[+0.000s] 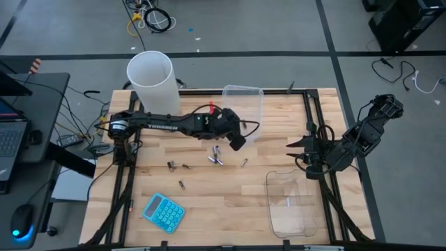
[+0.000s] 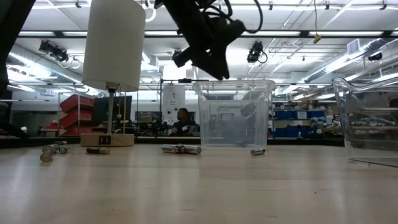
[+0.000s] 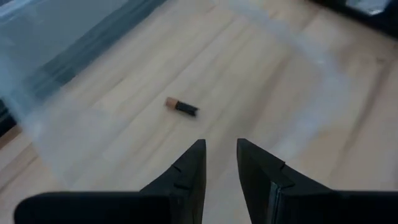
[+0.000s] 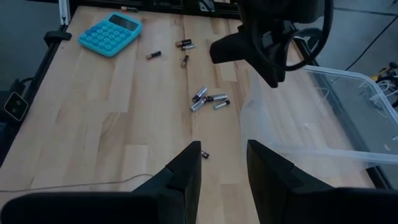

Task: Sort batteries
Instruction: Put the brown battery into the top transparent bin

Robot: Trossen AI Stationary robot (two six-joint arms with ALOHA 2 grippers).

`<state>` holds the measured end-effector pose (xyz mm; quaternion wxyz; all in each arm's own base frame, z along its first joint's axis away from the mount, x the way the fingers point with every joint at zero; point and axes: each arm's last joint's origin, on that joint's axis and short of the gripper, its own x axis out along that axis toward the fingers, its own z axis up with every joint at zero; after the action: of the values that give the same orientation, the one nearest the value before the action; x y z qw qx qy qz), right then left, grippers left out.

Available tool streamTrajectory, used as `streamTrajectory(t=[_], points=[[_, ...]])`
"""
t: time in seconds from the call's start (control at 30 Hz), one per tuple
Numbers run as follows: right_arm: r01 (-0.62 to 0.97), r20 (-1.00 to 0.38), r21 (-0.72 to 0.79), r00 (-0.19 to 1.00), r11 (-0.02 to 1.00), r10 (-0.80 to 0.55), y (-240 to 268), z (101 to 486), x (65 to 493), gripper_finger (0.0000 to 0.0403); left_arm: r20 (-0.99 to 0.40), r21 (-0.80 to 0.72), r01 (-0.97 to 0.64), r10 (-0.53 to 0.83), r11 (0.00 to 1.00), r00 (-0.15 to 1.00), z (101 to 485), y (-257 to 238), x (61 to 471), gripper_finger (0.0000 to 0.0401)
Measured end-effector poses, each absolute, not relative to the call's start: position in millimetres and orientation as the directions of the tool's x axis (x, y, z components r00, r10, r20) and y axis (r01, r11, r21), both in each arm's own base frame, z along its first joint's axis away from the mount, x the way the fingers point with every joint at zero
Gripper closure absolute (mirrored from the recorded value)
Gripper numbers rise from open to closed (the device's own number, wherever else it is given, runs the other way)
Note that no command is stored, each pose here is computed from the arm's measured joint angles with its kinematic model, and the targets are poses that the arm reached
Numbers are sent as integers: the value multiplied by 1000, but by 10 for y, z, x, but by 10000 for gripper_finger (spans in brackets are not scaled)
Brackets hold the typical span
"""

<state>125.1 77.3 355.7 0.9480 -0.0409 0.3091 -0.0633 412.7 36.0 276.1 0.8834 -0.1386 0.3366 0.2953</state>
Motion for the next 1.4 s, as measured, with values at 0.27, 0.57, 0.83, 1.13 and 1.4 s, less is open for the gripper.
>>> streamTrajectory(t=[0.27,0.57,0.83,1.13,1.4], points=[[100,-573,-102,807,990,-141,779,3566,1260,288,-633,-35,-542,401,840,663,2928,340,4145,309],[113,-574,-85,807,990,-141,782,3564,1263,288,-619,73,-425,375,902,690,3323,70,4133,309],[133,-561,-99,811,986,-166,774,3568,1265,288,-582,231,-372,435,899,687,3625,-366,4029,317],[145,-551,-92,816,985,-172,775,3575,1270,288,-565,423,-411,590,808,577,3843,-732,3544,328],[154,-535,-84,826,985,-175,781,3589,1281,288,-628,476,-346,588,808,510,3911,-896,3146,336]])
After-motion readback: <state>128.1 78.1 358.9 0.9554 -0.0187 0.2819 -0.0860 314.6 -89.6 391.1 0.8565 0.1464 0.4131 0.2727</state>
